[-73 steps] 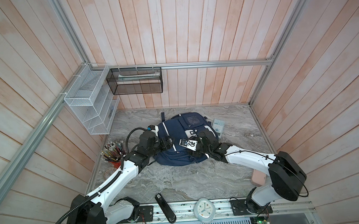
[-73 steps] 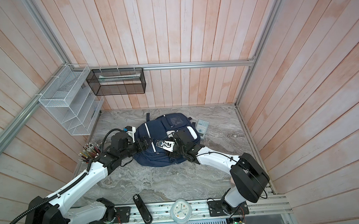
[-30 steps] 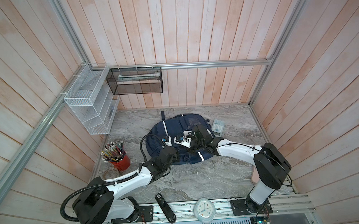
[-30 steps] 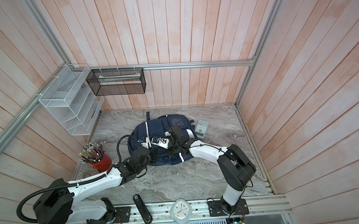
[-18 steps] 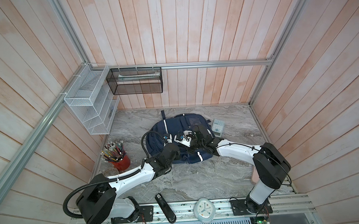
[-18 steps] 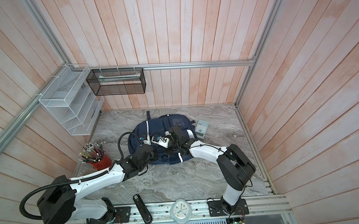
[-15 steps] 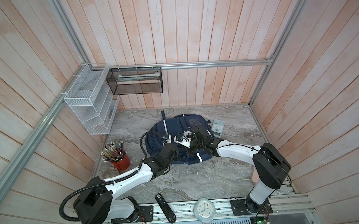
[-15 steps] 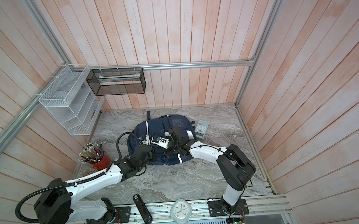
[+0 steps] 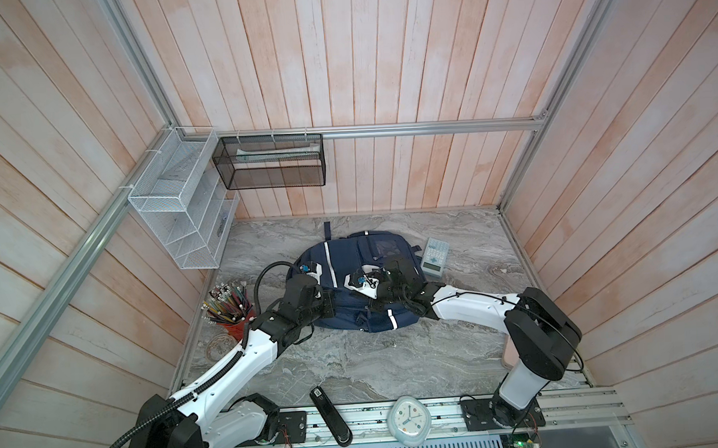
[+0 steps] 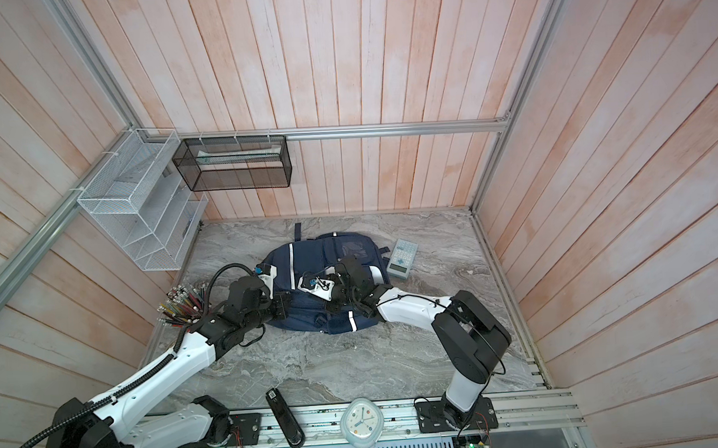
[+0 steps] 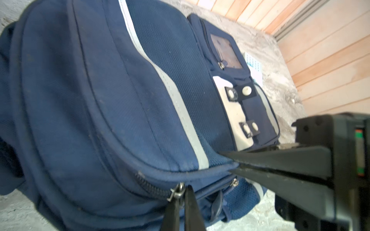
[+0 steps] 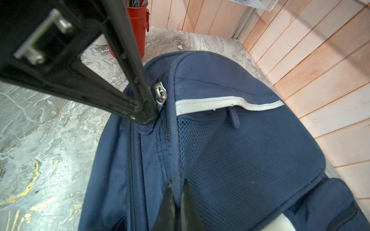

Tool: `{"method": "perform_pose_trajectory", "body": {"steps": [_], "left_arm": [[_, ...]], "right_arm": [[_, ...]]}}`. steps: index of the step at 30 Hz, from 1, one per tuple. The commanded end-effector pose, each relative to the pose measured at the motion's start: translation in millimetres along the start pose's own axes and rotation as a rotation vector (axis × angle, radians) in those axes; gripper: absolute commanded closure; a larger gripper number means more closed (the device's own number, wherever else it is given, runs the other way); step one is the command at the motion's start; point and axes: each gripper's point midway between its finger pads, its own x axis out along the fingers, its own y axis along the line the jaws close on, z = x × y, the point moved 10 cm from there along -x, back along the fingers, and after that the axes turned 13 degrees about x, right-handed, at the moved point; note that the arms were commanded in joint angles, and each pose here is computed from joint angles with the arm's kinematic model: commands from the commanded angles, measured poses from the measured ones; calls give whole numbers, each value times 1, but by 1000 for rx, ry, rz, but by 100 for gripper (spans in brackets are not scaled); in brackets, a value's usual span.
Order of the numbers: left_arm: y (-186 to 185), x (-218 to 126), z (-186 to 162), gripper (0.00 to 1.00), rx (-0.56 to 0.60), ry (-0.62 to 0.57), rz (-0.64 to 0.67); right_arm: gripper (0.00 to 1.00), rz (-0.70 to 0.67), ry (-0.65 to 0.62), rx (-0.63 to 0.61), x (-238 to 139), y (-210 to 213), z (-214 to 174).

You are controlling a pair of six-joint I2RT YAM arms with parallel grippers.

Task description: Pack the student bag

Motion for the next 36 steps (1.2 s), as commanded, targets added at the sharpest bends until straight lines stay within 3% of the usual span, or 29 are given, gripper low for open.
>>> {"method": "perform_pose_trajectory", "body": {"steps": [1, 6, 9, 14, 20, 23, 25, 27, 36], "left_arm": [[34, -23, 28, 100, -18, -116, 281], [34, -29, 37, 100, 5, -112, 190], [25, -23, 35, 100, -5, -81, 50], [19, -24, 16, 100, -40, -18, -30], [10, -12, -1, 100, -73, -37, -149], [-3, -10, 8, 78, -1, -101, -134], [-10, -9, 16, 72, 53, -150, -113], [-15, -5, 18, 59, 88, -203, -105], [-28, 27, 4, 56, 202, -189, -65]], "right_arm": [[100, -95, 235, 107, -7, -6, -48], [100, -185, 261, 170, -10, -27, -65], [100, -219, 233, 130, -14, -26, -68], [100, -390, 215, 79, -21, -42, -69], [100, -93, 123, 85, -17, -21, -44], [100, -36, 69, 67, -19, -8, -32], [100, -30, 51, 72, -21, -9, -26], [100, -33, 50, 68, -21, -10, -23], [100, -29, 72, 79, -17, -13, -21]]}}
